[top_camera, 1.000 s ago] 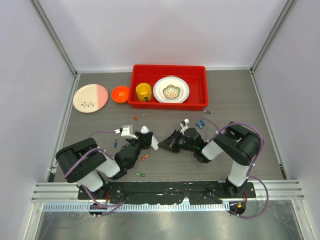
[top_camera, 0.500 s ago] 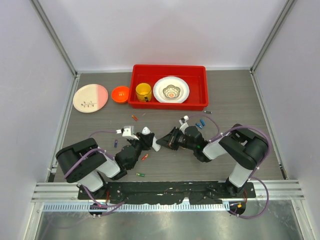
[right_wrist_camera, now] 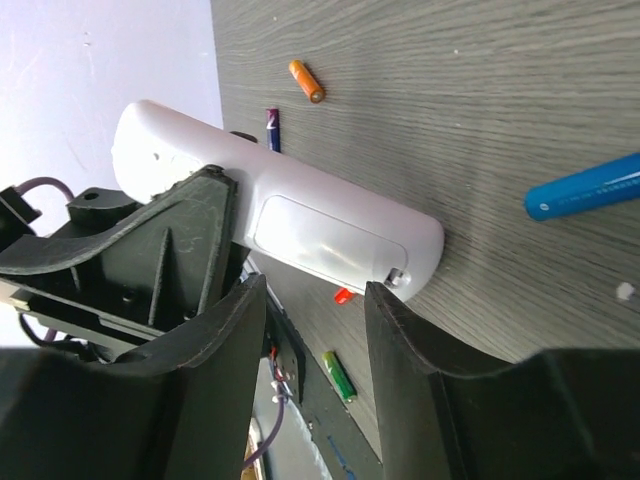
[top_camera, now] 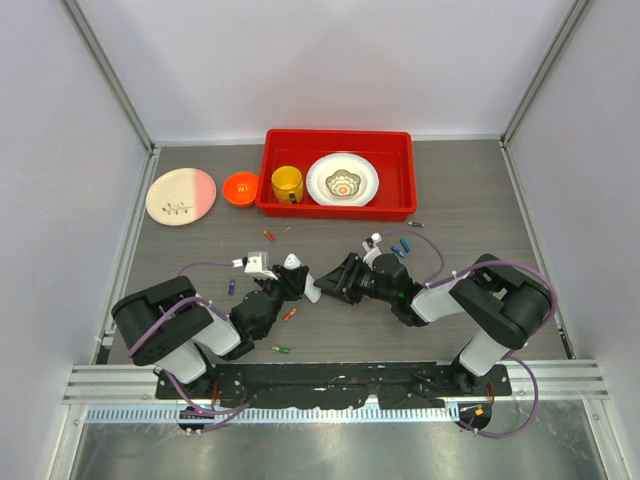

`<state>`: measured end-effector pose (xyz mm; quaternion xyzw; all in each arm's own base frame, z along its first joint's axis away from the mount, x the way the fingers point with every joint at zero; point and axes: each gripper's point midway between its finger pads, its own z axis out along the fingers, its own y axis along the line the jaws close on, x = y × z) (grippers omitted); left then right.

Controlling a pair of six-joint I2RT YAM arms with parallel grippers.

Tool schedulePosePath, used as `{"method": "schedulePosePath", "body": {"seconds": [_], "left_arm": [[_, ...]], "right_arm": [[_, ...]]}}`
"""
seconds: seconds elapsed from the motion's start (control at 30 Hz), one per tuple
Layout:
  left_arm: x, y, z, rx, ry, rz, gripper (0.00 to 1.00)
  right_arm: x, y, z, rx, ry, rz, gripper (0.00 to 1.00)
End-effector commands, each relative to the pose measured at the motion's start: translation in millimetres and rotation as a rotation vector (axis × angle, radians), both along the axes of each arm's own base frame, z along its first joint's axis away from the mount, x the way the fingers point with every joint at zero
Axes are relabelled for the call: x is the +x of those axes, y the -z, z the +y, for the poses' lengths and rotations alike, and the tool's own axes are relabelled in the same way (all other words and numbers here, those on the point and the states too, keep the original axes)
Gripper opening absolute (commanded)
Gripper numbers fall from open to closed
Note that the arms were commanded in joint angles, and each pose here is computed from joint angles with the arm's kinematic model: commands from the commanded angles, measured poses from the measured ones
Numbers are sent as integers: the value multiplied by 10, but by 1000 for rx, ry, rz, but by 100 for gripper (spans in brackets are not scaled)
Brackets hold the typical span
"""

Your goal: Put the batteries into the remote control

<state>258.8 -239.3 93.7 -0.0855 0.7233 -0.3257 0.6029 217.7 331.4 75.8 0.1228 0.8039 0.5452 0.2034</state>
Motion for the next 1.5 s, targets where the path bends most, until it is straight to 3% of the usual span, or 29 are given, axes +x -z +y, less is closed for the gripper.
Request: {"method": "schedulePosePath", "body": {"seconds": [0.0, 0.73, 1.47], "left_arm": [[32, -384, 20, -100, -30, -118, 0], [-23, -268, -27, -43, -31, -109, 0], [-94, -237, -110, -33, 0, -106, 0]], "right_arm": [[-1, 13, -43, -28, 10, -15, 50], [21, 59, 54, 24, -3, 11, 46], [46, -37, 91, 61, -5, -13, 29]]}}
